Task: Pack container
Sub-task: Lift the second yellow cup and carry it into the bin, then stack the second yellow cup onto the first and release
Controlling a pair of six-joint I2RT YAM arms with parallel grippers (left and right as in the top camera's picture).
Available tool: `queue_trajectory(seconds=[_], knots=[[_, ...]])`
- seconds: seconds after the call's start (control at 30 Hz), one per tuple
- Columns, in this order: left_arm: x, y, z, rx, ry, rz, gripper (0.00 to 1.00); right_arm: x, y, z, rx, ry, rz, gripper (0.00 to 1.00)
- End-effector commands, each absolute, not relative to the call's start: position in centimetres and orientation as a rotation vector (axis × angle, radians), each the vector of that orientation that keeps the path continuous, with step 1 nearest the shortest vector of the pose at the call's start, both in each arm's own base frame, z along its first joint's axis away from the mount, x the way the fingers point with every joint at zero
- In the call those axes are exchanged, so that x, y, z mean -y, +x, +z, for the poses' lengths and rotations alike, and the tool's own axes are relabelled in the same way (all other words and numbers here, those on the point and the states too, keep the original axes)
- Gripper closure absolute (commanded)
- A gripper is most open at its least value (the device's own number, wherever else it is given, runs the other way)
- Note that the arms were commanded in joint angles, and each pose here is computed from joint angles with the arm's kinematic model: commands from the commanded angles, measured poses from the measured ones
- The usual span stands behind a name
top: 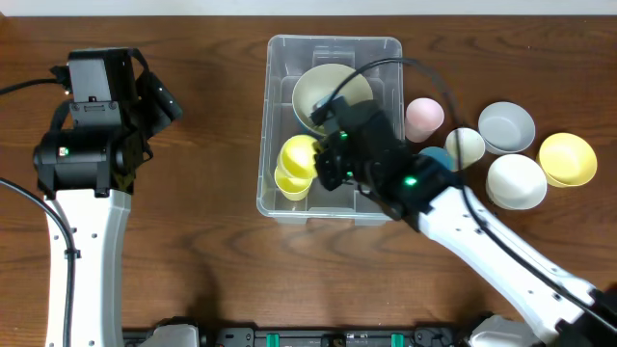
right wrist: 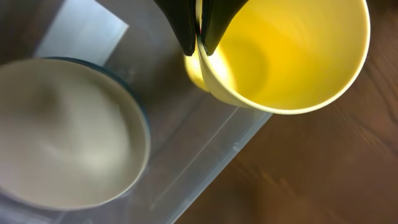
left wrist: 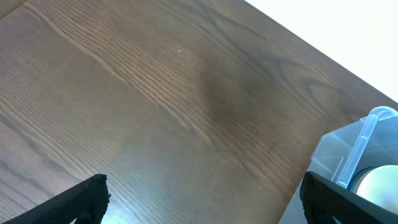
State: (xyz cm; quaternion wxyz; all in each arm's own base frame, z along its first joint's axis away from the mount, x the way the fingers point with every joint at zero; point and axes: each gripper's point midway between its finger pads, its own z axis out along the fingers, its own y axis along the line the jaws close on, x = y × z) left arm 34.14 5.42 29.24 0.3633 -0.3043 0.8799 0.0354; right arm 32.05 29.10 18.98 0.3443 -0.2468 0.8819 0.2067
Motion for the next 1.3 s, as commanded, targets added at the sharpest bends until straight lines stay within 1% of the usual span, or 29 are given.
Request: queue_trajectory(seconds=[0.0, 0.33, 0.8, 1.0, 1.03, 1.07, 1.1, 1.13, 1.17, 1.2, 1.27], knots=[[-5.8, 34.2, 29.5, -2.253, -0.794, 0.109, 0.02, -30.4, 32.0, 18.7, -2.288, -0.656, 0.542, 0.99], [-5.8, 34.2, 29.6, -2.252, -0.794, 0.109, 0.02, -29.8, 33.0, 17.5, -2.306, -0.626, 0.457, 0.99], [-5.8, 34.2, 29.5, -2.253, -0.794, 0.109, 0.02, -29.5, 32.6, 15.8, -2.362, -0.641, 0.430, 0.99], [-5.8, 34.2, 29.5, -2.253, -0.794, 0.109, 0.02, -29.6, 32.7, 15.9, -2.356, -0.639, 0.433, 0.98], [-5.8, 34.2, 29.5, -2.253, -0.794, 0.109, 0.02, -29.6, 32.8, 16.0, -2.353, -0.638, 0.435, 0.95], [-5.8, 34.2, 29.5, -2.253, -0.794, 0.109, 0.02, -29.6, 32.8, 16.0, -2.351, -0.638, 0.436, 0.89], [-5.8, 34.2, 29.5, -2.253, -0.794, 0.109, 0.02, -29.7, 32.9, 16.1, -2.349, -0.637, 0.437, 0.79], [-5.8, 34.2, 29.5, -2.253, -0.794, 0.109, 0.02, -29.7, 32.9, 16.1, -2.345, -0.637, 0.440, 0.61], [-5.8, 34.2, 29.5, -2.253, -0.794, 0.109, 0.02, -29.8, 32.9, 16.2, -2.340, -0.637, 0.446, 0.49], [-5.8, 34.2, 29.5, -2.253, -0.794, 0.109, 0.02, -29.9, 33.0, 16.3, -2.334, -0.636, 0.450, 0.45], [-5.8, 34.2, 29.5, -2.253, -0.794, 0.109, 0.02, -30.1, 33.2, 16.6, -2.320, -0.633, 0.459, 0.44]])
